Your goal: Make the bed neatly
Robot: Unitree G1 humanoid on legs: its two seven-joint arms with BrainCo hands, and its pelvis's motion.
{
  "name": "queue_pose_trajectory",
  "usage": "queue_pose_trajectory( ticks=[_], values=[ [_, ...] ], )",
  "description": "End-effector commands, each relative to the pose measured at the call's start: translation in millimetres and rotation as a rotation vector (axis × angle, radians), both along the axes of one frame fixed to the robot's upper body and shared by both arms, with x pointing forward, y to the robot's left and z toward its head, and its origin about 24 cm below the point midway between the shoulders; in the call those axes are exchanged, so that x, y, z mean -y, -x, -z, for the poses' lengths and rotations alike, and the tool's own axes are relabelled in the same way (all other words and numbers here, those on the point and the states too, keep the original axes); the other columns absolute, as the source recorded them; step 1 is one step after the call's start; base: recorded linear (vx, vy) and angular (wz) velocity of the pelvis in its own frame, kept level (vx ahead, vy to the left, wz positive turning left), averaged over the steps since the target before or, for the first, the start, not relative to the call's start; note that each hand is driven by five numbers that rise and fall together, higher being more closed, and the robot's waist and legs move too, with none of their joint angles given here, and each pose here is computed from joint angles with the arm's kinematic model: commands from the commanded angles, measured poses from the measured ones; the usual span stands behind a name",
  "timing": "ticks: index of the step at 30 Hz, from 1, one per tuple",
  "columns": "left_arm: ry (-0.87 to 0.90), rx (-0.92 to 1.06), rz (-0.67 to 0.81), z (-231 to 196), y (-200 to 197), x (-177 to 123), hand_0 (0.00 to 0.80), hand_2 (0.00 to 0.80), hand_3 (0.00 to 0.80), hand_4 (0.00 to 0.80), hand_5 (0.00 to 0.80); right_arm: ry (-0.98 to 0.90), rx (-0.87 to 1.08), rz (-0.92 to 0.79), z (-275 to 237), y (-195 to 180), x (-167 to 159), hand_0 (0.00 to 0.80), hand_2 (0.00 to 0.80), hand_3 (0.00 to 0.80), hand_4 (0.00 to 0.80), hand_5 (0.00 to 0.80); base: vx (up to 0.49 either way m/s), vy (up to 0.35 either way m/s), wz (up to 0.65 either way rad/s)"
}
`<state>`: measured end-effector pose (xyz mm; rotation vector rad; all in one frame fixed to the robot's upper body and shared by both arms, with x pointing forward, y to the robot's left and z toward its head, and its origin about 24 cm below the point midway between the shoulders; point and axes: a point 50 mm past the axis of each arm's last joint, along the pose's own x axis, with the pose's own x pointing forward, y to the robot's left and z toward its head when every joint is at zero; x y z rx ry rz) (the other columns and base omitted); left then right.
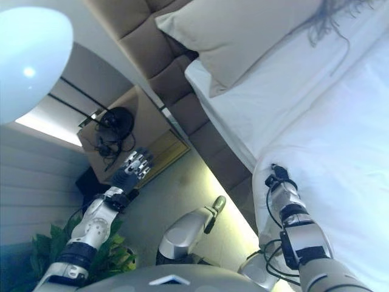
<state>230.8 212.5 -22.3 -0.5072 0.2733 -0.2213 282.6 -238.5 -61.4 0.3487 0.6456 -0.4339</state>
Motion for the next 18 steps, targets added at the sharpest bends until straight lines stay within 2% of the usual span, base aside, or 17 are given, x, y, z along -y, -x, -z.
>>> queue_pose_trajectory(
  ticks=[1, 7, 11, 17, 18],
  values=[
    [-0.018, 0.072, 0.030, -13, -6, -3, 0.000, 0.000, 0.000, 0.000, 0.000, 0.015, 0.211, -0.242, -54, -59, -62, 0.800, 0.800, 0.800, 0.800, 0.800, 0.061, 0.075, 0.21],
    [-0.001, 0.082, 0.048, -13, -5, 0, 0.000, 0.000, 0.000, 0.000, 0.000, 0.034, 0.147, -0.449, -52, -61, -104, 0.800, 0.800, 0.800, 0.800, 0.800, 0.044, 0.058, 0.21],
    [-0.010, 0.091, 0.065, -15, -7, 0, 0.000, 0.000, 0.000, 0.000, 0.000, 0.126, 0.117, -0.612, -49, -58, -124, 0.800, 0.800, 0.800, 0.800, 0.800, 0.025, -0.001, 0.20],
    [-0.018, 0.100, 0.066, -17, -12, -2, 0.000, 0.000, 0.000, 0.000, 0.000, 0.147, 0.140, -0.671, -60, -64, -138, 0.800, 0.800, 0.800, 0.800, 0.800, -0.008, -0.033, 0.08],
    [-0.019, 0.100, 0.065, -17, -13, -2, 0.000, 0.000, 0.000, 0.000, 0.000, 0.138, 0.138, -0.664, -60, -64, -138, 0.765, 0.765, 0.765, 0.765, 0.765, -0.026, -0.045, 0.00]
  ],
)
